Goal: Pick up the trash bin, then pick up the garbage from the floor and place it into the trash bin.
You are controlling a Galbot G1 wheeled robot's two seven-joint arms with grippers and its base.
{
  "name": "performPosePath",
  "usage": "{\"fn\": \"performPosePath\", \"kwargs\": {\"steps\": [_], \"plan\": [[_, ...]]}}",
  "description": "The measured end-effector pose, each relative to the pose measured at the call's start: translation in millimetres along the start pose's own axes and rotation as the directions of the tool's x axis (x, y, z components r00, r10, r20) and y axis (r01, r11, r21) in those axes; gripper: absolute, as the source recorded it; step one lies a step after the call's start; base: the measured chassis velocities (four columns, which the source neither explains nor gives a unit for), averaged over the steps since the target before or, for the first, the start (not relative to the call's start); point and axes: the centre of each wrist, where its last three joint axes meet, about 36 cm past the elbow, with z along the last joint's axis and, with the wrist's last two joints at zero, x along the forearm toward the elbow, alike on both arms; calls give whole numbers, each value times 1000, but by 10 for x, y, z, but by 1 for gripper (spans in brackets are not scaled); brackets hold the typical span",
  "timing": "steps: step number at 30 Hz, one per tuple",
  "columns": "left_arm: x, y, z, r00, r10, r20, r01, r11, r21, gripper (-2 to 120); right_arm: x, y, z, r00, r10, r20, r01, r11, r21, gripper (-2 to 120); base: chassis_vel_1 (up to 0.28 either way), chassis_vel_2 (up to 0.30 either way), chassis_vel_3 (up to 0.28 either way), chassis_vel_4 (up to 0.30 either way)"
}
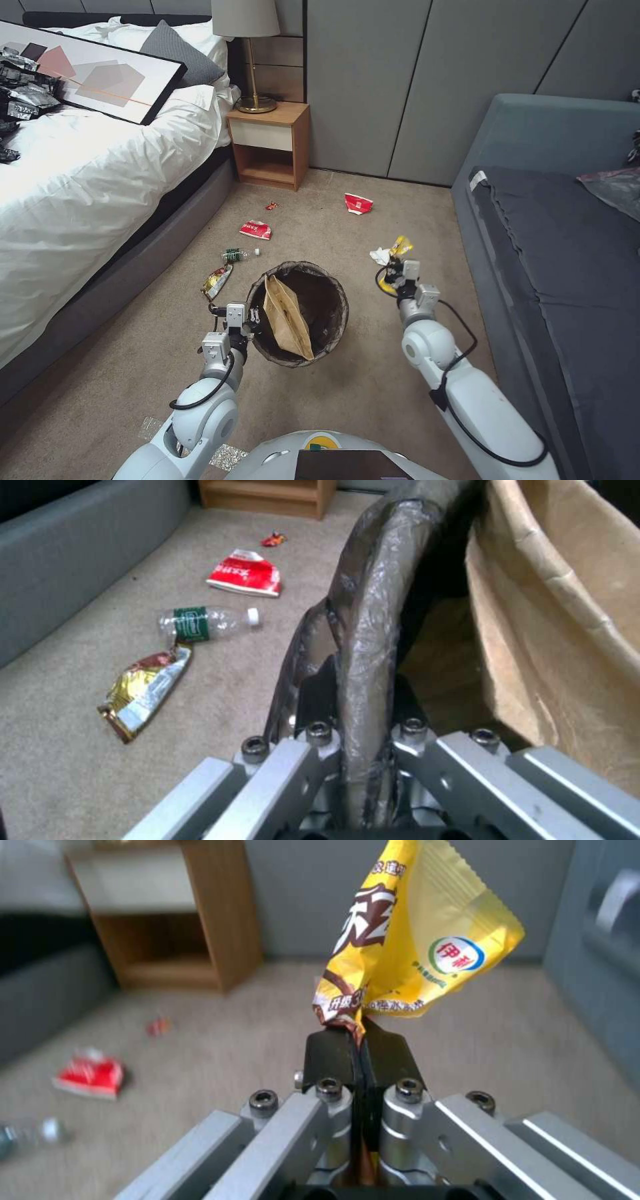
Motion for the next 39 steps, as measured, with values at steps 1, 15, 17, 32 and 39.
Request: {"fn": "performPosePath", "kwargs": {"steps": [1, 15, 17, 32, 39], "plan": [[-4, -7, 9, 1000, 2, -4, -2, 1000, -1, 0, 46, -15, -109, 999, -12, 38, 11, 1000, 4, 0, 0, 0, 0, 0], [-31, -22, 50, 1000, 8, -20, -8, 1000, -6, 0, 291, 16, -566, 973, -141, 182, 140, 990, 18, 0, 0, 0, 0, 0], [-41, -36, 58, 1000, 13, -25, -14, 1000, -7, 0, 400, 59, -698, 950, -218, 225, 218, 976, 27, 0, 0, 0, 0, 0], [-46, -136, 88, 998, 43, -44, -44, 999, -11, 0, 783, 408, -636, 771, -599, 216, 600, 797, 69, 0, 0, 0, 0, 0], [-53, -142, 81, 998, 44, -41, -45, 999, -10, 0, 883, 523, -269, 745, -657, 116, 653, 754, 70, 0, 0, 0, 0, 0]]}}
